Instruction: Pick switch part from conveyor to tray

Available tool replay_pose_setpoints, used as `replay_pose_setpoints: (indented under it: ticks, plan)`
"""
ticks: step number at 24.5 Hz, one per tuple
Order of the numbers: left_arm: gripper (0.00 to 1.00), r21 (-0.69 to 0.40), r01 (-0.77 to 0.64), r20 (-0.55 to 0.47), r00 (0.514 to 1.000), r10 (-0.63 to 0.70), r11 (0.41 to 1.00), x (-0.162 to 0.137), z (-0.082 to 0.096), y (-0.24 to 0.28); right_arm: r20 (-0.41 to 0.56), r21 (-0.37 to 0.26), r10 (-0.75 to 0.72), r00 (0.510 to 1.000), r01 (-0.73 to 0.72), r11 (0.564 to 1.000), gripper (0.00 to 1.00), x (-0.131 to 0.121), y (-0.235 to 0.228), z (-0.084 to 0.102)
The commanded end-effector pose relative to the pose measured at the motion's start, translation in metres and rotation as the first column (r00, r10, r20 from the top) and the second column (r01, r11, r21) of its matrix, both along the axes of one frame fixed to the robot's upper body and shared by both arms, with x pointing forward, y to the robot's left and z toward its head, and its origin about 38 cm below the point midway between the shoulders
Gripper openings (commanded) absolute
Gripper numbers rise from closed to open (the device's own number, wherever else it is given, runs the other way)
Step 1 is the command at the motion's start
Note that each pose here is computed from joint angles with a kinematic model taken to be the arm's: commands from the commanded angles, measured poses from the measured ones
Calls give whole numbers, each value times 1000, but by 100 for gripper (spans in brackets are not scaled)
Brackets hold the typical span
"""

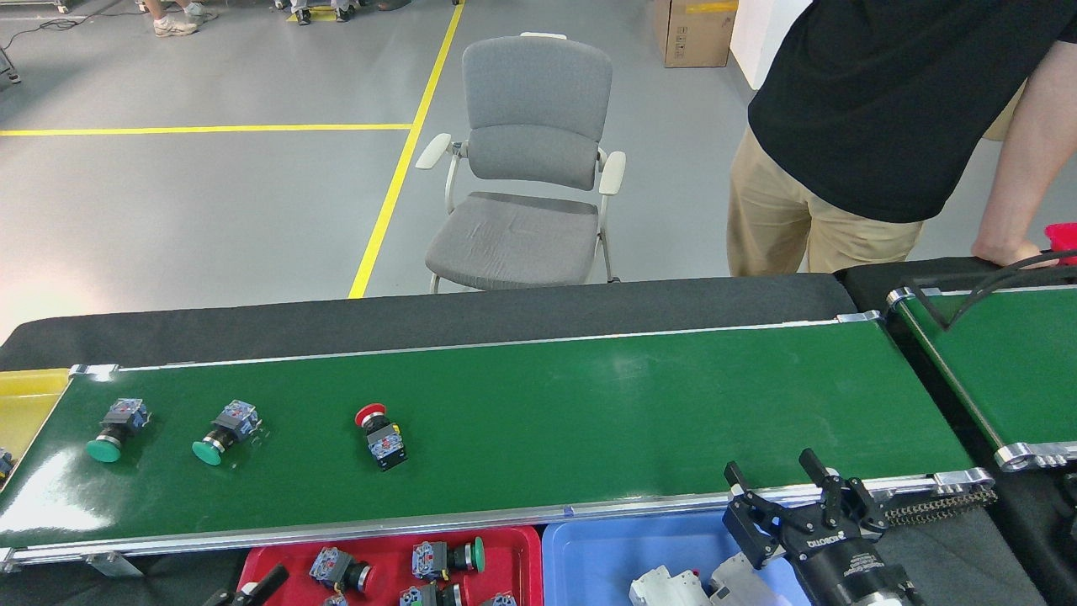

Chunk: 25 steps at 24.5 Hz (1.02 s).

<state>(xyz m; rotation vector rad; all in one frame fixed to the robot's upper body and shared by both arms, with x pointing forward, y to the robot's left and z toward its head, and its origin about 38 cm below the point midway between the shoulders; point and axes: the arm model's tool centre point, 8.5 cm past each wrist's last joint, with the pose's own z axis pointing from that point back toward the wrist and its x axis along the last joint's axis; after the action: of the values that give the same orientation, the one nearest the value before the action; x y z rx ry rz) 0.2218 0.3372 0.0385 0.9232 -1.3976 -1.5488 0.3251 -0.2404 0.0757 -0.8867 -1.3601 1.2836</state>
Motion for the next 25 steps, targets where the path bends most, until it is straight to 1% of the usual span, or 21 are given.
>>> replay_pose_setpoints:
  ticks: [1, 2, 4, 6, 9, 11, 13, 14, 16, 17, 18, 20, 22, 25]
  plan:
    - [100, 15, -75, 27, 997, 74, 997, 0, 8, 24, 24, 1, 2, 1000, -2, 1000, 98, 2, 2, 8]
    - [100, 32, -218, 20, 976, 218, 975, -3, 4, 55, 24, 3, 4, 1000, -4, 1000, 98, 2, 2, 7]
    - [100, 57, -319, -10, 947, 320, 946, -12, -4, 95, 24, 11, 2, 1000, -3, 1000, 98, 2, 4, 7]
    - [100, 79, -356, -43, 932, 360, 931, -18, -11, 120, 21, 10, -4, 1000, 3, 1000, 98, 1, 3, 7]
    - [100, 83, -378, -66, 921, 384, 922, -23, -18, 132, 19, 5, -32, 999, 32, 999, 98, 1, -3, 6]
    - [100, 86, -388, -55, 918, 393, 917, -21, -15, 136, 18, 1, -40, 999, 40, 999, 97, 0, -5, 6]
    - [100, 92, -392, -36, 917, 396, 915, -12, -9, 144, 16, -14, -54, 998, 55, 998, 97, 0, -10, 5]
    - [100, 87, -396, -27, 916, 400, 914, -4, -7, 148, 22, -25, -75, 997, 75, 997, 96, 0, -14, 5]
    - [100, 85, -396, -4, 918, 397, 915, 25, 2, 161, 37, -44, -143, 989, 145, 988, 96, 0, -23, 6]
    - [100, 90, -404, 0, 914, 406, 910, 39, 7, 175, 43, -59, -182, 982, 185, 981, 96, 0, -27, 6]
    - [100, 96, -403, -9, 914, 405, 910, 50, 8, 183, 42, -66, -196, 980, 199, 978, 96, 0, -29, 5]
    - [100, 95, -372, -32, 926, 376, 923, 77, 8, 185, 36, -71, -195, 980, 198, 978, 96, -2, -28, 3]
    - [100, 91, -379, -38, 923, 384, 921, 100, 12, 191, 32, -74, -194, 980, 196, 978, 96, -4, -29, 1]
    - [100, 93, -411, -77, 905, 418, 907, 119, 4, 197, 36, -71, -194, 980, 196, 978, 97, -4, -28, 2]
